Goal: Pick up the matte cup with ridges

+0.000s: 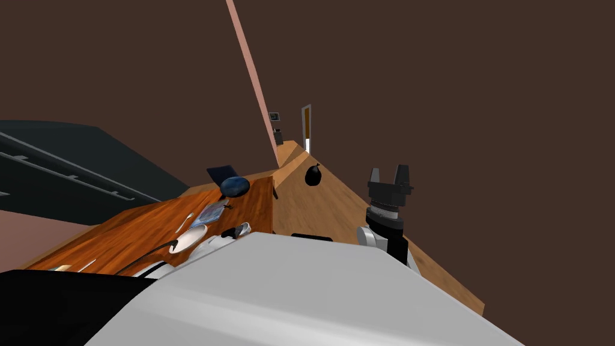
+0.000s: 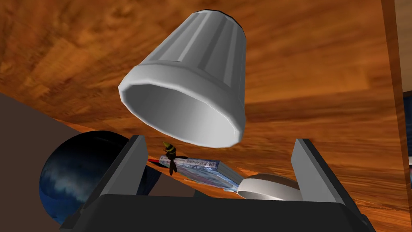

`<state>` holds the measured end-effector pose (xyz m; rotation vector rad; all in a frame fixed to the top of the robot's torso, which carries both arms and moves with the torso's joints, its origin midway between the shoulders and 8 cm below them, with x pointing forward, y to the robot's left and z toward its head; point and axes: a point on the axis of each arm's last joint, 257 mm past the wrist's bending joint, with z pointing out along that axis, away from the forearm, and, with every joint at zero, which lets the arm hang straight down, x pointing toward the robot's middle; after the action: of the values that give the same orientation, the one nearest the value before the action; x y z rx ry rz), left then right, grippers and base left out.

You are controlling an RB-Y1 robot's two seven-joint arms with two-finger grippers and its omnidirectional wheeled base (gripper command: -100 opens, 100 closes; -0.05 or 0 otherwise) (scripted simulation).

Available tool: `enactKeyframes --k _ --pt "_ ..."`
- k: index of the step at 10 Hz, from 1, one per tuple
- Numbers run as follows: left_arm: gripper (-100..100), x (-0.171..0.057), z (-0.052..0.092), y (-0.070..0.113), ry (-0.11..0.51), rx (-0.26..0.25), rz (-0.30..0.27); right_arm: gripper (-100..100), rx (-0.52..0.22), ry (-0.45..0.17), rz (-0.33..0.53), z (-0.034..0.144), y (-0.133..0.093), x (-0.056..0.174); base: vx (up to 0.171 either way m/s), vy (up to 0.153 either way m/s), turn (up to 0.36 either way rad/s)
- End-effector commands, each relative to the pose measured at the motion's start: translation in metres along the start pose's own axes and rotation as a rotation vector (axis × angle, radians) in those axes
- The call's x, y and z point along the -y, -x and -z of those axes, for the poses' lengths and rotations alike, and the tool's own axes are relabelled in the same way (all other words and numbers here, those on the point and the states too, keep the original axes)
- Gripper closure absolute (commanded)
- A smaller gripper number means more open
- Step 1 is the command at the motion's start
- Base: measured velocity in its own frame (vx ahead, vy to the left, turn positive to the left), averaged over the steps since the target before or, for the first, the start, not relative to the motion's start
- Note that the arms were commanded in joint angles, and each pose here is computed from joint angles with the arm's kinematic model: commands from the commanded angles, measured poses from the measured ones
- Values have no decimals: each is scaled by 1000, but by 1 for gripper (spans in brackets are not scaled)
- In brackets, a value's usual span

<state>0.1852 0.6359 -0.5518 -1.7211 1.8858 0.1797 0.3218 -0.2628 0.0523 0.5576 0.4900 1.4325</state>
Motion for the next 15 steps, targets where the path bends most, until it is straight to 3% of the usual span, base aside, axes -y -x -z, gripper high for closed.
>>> enactKeyframes --k 1,2,3,4,5,11,13,14,15 --pt "-100 -18 0 1 49 4 14 0 0 0 0 0 0 0 55 -12 -47" --pt "-100 -28 0 -1 76 3 21 0 0 0 0 0 0 0 40 -7 -46" --pt "-100 -21 1 -3 57 2 16 0 0 0 0 0 0 0 16 -1 -8" --pt "0 -23 1 -3 62 2 18 0 0 0 0 0 0 0 0 0 0" --pt "-100 -25 -1 -7 60 4 18 0 0 0 0 0 0 0 14 24 5" --pt "-100 -36 -6 -28 60 1 16 0 0 0 0 0 0 0 27 41 2" --pt "-100 -35 -5 -27 61 1 16 0 0 0 0 0 0 0 13 22 -1" --pt "100 -35 -5 -27 60 1 16 0 0 0 0 0 0 0 0 0 0" --pt "100 -35 -5 -27 60 1 16 0 0 0 0 0 0 0 -2 1 11"
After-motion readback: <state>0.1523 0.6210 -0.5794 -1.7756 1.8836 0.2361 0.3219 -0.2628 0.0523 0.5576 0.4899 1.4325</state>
